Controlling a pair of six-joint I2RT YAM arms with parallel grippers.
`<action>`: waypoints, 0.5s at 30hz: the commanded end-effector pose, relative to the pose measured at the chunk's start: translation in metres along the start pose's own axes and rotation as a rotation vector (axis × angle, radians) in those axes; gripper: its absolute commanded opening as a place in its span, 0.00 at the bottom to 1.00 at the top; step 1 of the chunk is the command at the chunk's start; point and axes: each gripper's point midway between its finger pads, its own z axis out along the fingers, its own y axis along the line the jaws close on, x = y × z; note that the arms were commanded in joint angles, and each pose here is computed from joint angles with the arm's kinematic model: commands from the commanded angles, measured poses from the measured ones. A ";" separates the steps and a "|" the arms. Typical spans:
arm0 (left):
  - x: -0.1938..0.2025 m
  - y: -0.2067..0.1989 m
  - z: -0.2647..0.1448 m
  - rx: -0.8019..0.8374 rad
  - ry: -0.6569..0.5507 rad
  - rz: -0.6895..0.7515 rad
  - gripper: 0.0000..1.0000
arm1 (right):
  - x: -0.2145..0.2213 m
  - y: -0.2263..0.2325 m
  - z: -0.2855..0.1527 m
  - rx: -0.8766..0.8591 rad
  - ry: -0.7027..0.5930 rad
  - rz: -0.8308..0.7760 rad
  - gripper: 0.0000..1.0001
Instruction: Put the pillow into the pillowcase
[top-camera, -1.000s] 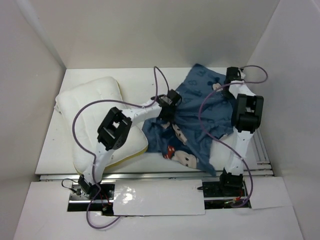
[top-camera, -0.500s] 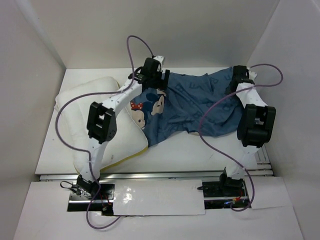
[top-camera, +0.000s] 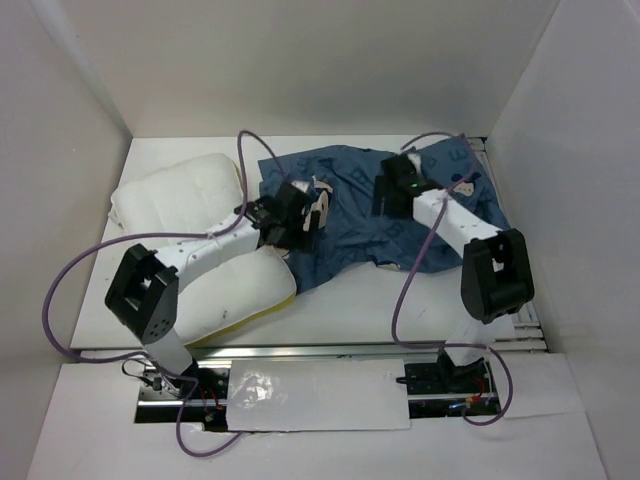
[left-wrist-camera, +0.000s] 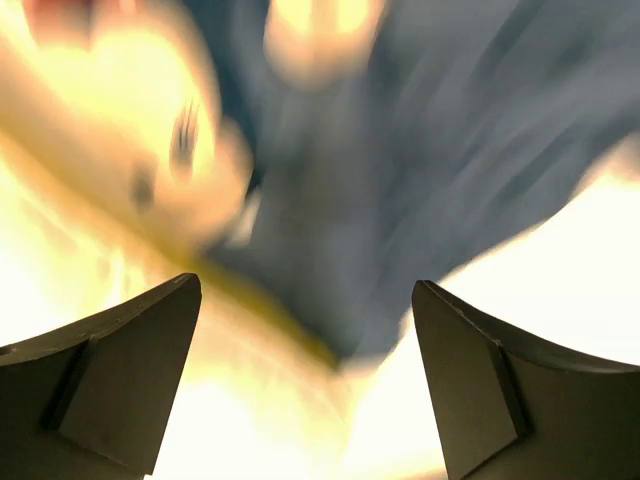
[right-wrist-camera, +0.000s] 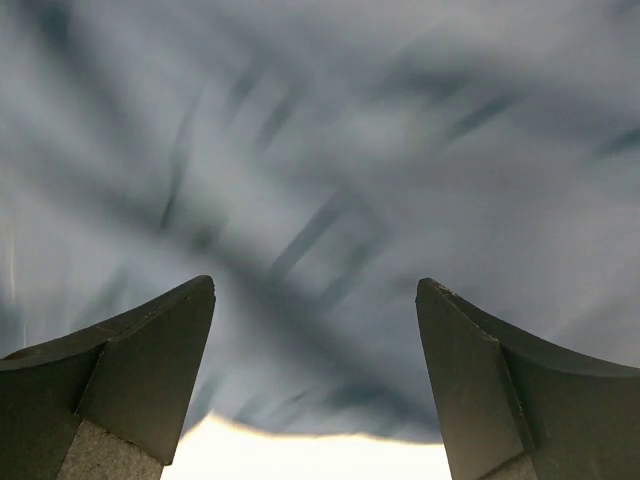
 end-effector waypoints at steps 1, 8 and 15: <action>0.032 0.027 -0.043 -0.190 0.006 -0.082 1.00 | 0.050 0.038 -0.007 -0.101 0.072 -0.073 0.89; 0.093 0.089 -0.112 -0.610 0.137 -0.189 1.00 | 0.113 0.023 0.013 -0.042 0.207 -0.132 0.62; 0.138 0.109 -0.137 -0.703 0.221 -0.224 1.00 | 0.149 -0.022 -0.009 0.075 0.248 -0.088 0.08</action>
